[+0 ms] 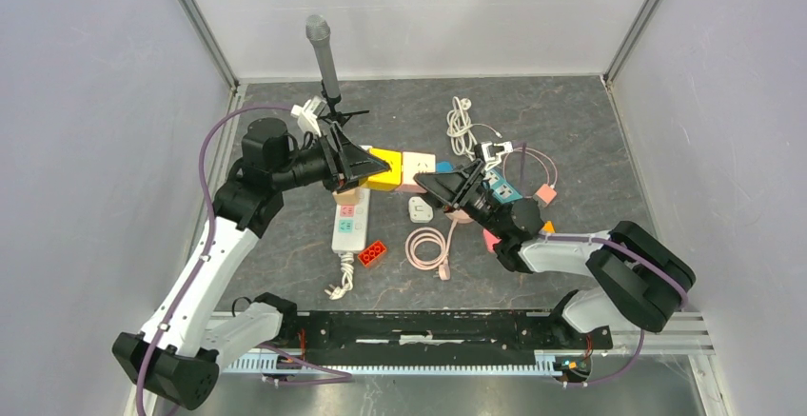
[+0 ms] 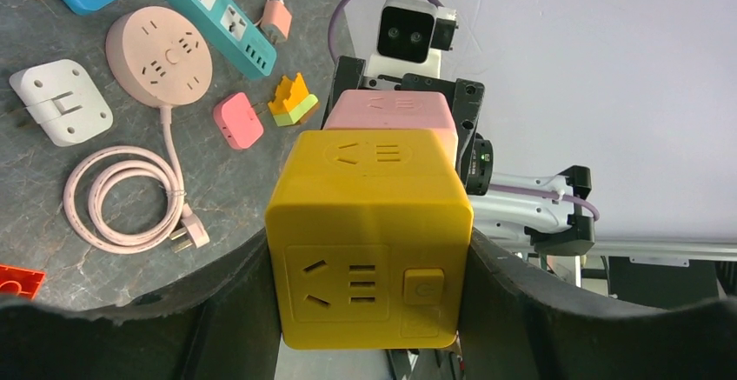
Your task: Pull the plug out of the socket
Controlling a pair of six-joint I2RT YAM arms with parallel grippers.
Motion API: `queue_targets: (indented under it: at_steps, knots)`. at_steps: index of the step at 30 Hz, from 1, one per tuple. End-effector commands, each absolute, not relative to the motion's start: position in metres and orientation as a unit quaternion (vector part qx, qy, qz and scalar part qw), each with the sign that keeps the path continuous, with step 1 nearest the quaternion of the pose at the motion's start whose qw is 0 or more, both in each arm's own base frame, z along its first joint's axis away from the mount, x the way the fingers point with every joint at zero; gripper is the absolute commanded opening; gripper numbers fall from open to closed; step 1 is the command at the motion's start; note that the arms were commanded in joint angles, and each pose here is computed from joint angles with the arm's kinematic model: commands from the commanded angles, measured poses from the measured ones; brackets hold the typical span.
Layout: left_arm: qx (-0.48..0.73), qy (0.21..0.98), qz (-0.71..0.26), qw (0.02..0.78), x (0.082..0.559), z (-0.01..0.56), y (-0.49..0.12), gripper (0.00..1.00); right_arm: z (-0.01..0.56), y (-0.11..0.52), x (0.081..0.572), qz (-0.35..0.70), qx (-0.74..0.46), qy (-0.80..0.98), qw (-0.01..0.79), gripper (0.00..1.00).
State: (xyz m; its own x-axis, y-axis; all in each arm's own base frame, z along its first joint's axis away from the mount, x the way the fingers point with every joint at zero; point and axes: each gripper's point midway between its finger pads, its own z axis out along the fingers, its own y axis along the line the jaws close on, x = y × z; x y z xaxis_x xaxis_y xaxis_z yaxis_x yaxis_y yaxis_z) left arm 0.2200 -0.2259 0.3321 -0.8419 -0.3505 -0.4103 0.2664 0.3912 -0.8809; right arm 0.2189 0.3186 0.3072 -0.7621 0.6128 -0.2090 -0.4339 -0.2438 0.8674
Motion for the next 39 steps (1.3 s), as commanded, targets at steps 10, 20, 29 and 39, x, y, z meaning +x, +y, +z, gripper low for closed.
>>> queue_targets:
  at_steps: [10,20,29,39]
  knots:
    - [-0.034,0.73,-0.568,0.378,0.225,0.389,-0.2,0.22,0.391,0.229,0.199,0.827,0.086,0.303,0.466,0.0]
    - [-0.137,0.864,-0.235,0.424,0.255,0.294,-0.103,0.24,0.327,0.274,0.244,0.709,0.066,0.502,0.492,0.0]
    - [-0.206,0.903,0.008,0.377,0.272,0.201,-0.03,0.24,0.236,0.311,0.293,0.538,-0.003,0.692,0.48,0.0]
    - [-0.228,0.926,0.109,0.28,0.262,0.103,-0.007,0.27,0.167,0.359,0.337,0.476,-0.065,0.767,0.425,0.0]
